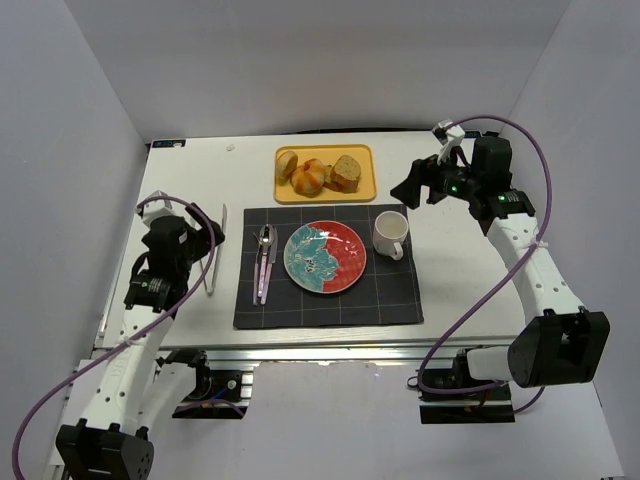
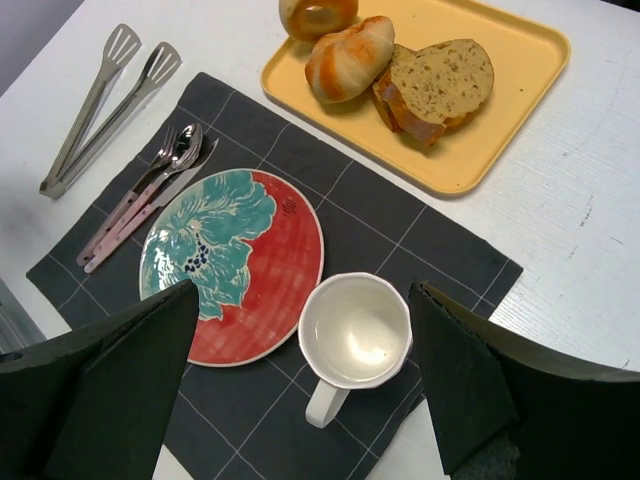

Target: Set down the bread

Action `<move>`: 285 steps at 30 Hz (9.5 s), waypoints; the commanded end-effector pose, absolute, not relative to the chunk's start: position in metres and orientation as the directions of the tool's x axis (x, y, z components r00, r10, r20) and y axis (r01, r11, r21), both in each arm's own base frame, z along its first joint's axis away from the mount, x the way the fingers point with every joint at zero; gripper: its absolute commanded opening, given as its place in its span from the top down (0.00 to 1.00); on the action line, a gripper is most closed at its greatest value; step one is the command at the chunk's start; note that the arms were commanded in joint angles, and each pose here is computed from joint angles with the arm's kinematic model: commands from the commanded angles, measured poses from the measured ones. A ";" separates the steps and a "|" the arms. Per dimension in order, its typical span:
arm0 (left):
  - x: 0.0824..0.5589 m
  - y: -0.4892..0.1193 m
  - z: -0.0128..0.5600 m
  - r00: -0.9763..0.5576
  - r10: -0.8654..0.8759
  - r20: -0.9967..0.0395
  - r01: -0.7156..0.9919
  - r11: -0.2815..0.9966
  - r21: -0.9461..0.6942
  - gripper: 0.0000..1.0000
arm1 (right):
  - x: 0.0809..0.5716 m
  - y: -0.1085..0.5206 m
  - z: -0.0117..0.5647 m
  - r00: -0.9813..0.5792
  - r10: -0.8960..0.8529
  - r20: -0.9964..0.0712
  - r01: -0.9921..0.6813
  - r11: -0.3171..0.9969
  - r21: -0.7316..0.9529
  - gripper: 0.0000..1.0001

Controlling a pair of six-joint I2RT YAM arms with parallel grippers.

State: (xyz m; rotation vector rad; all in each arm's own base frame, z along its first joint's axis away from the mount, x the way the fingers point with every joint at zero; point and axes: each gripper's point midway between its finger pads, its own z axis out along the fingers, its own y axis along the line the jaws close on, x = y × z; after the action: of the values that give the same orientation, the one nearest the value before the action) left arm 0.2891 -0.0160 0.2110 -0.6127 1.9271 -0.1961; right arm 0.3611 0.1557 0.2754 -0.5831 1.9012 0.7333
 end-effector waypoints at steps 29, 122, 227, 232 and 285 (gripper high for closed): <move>0.337 0.018 0.075 -0.797 -0.178 -0.578 -0.289 0.951 0.106 0.03 | 0.294 0.215 0.239 0.086 -0.221 -0.972 -0.991 0.085 -0.107 0.11; 0.479 -0.155 0.156 -0.698 0.181 -0.693 0.148 0.983 0.108 0.45 | 0.294 0.192 0.235 0.036 -0.217 -0.975 -0.985 0.159 -0.072 0.11; 0.472 -0.269 0.217 -0.678 -0.112 -0.726 0.226 0.909 -0.351 0.49 | 0.285 0.189 0.241 0.014 -0.210 -0.978 -0.985 0.165 -0.049 0.11; 0.500 -0.276 0.209 -0.692 -0.163 -0.703 0.183 0.903 -0.389 0.49 | 0.282 0.190 0.239 0.013 -0.206 -0.979 -0.986 0.161 -0.047 0.10; 0.491 -0.291 0.143 -0.813 -0.157 -0.561 0.171 0.857 -0.487 0.52 | 0.281 0.190 0.231 -0.005 -0.201 -0.980 -0.986 0.162 -0.028 0.11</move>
State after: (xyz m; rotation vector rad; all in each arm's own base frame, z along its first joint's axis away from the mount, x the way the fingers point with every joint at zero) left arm 0.4916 -0.2883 0.1389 -0.0181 2.4298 -0.6936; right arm 0.2839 0.1894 0.2227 -1.2244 1.4713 0.9809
